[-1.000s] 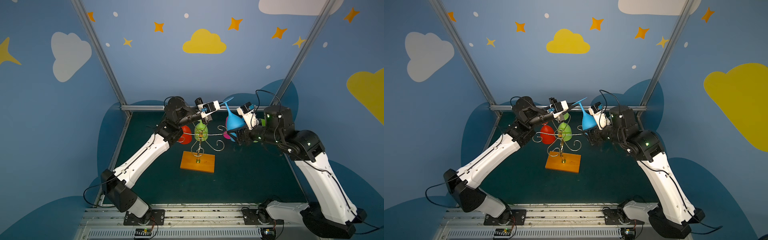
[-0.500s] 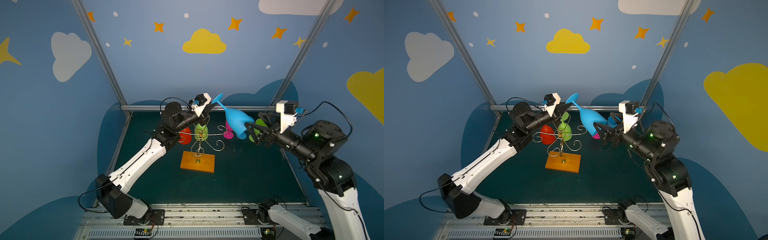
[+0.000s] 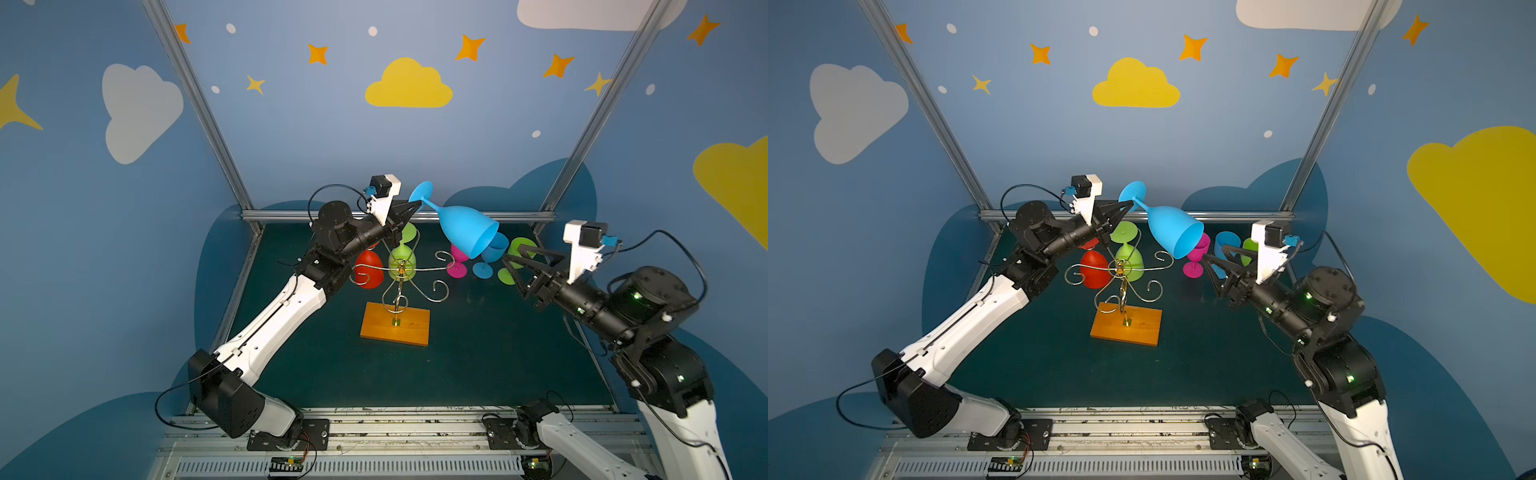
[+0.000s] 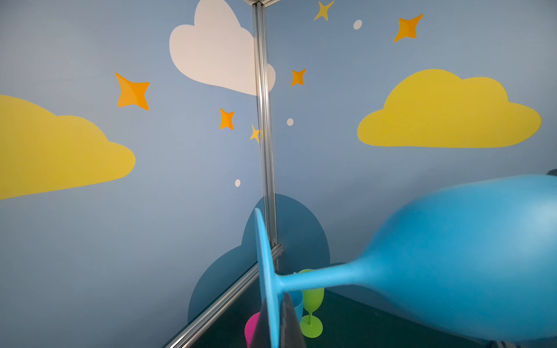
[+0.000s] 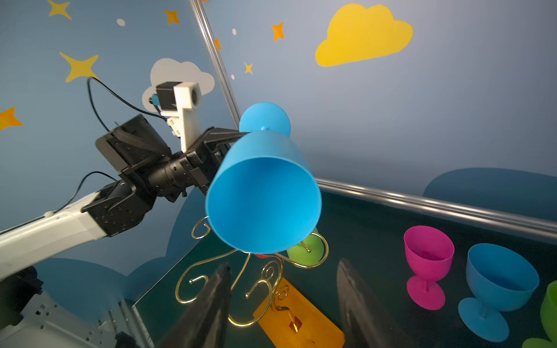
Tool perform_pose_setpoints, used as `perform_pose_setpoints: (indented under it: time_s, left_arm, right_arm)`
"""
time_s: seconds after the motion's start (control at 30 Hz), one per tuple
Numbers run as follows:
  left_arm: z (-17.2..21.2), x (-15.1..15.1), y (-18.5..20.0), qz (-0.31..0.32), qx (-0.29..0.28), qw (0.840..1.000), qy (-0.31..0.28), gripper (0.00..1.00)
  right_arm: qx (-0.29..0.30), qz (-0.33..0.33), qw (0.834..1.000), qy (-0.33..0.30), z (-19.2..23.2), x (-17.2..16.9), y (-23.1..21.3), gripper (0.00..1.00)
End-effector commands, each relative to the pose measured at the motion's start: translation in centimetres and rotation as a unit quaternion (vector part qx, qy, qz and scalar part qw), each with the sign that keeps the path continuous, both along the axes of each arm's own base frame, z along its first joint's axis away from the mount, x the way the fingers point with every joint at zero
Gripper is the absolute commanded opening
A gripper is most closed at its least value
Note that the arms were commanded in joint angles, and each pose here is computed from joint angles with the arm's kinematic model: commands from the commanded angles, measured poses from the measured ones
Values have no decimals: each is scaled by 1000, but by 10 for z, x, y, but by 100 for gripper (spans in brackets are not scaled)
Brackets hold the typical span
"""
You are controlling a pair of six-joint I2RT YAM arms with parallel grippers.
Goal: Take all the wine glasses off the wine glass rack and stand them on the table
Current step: 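Lower the cyan glass with the right gripper while the left releases and withdraws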
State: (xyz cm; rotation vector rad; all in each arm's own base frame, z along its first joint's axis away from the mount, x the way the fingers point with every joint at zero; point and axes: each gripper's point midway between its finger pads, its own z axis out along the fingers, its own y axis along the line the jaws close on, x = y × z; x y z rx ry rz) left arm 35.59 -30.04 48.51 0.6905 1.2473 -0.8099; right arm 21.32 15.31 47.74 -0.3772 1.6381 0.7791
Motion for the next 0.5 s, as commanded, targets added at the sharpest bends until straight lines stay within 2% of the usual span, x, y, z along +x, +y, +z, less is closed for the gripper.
perform_pose_setpoints:
  time_s: [0.0, 0.2, 0.3, 0.47]
  left_arm:
    - [22, -16, 6, -20, -25, 999, -17, 3]
    - [19, -20, 6, -35, -23, 999, -10, 3]
    - [18, -20, 6, -40, -24, 999, -4, 3]
    - [14, -16, 7, -37, -21, 999, -1, 3]
  right_arm:
    - [17, 7, 1000, -16, 12, 11, 7, 56]
    - [19, 19, 999, -20, 22, 31, 18, 52]
    - [24, 26, 999, -23, 25, 38, 23, 39]
    - [32, 47, 998, -21, 29, 41, 31, 9]
